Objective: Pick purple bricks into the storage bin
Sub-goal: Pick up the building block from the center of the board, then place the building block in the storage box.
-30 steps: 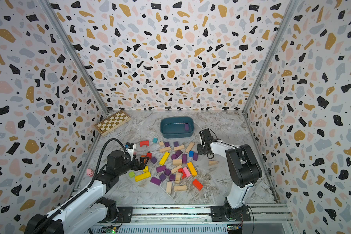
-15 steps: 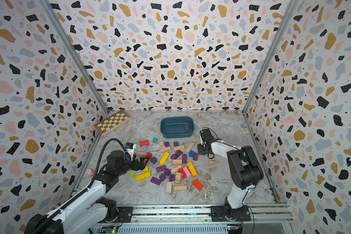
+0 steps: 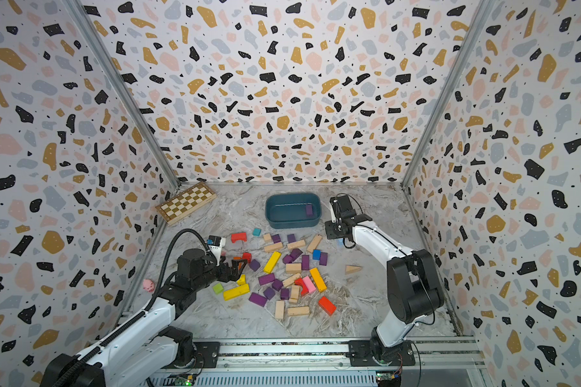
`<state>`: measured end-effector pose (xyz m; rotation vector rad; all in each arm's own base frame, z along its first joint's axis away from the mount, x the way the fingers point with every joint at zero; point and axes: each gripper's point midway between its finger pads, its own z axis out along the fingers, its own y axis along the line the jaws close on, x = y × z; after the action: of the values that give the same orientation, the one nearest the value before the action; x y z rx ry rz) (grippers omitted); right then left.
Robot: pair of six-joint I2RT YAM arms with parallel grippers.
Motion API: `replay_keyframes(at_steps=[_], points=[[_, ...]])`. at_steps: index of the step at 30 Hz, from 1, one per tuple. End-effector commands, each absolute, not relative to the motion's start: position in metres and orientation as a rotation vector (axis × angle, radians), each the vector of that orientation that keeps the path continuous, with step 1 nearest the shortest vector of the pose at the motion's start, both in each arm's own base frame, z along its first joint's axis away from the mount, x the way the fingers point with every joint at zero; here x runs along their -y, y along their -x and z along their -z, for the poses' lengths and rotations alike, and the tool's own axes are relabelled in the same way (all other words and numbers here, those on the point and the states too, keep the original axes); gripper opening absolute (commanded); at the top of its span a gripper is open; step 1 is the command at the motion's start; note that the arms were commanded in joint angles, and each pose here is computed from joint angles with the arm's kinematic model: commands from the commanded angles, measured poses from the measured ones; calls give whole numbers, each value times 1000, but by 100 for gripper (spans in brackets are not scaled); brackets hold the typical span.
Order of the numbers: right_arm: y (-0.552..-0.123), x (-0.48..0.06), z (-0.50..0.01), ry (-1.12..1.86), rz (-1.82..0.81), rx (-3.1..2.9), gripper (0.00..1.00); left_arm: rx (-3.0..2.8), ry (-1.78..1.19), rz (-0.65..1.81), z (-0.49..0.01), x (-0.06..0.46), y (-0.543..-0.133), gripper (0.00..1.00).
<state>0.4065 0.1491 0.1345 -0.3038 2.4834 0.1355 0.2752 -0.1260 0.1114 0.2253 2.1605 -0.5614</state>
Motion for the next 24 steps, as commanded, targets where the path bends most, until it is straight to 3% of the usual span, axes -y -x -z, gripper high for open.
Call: replay_keyframes(at_steps=[1,10,24], points=[[-417,-166,-168,341,-157,-2428,22,-2114,-240,564,-124,129,-280,99],[-473,-218,-180,398,-248,-2385,21,-2111,-238,561,-124,128,-280,99],[-529,-280,-137,399,-363,-2420,20,-2113,-237,562,-124,128,-280,99]])
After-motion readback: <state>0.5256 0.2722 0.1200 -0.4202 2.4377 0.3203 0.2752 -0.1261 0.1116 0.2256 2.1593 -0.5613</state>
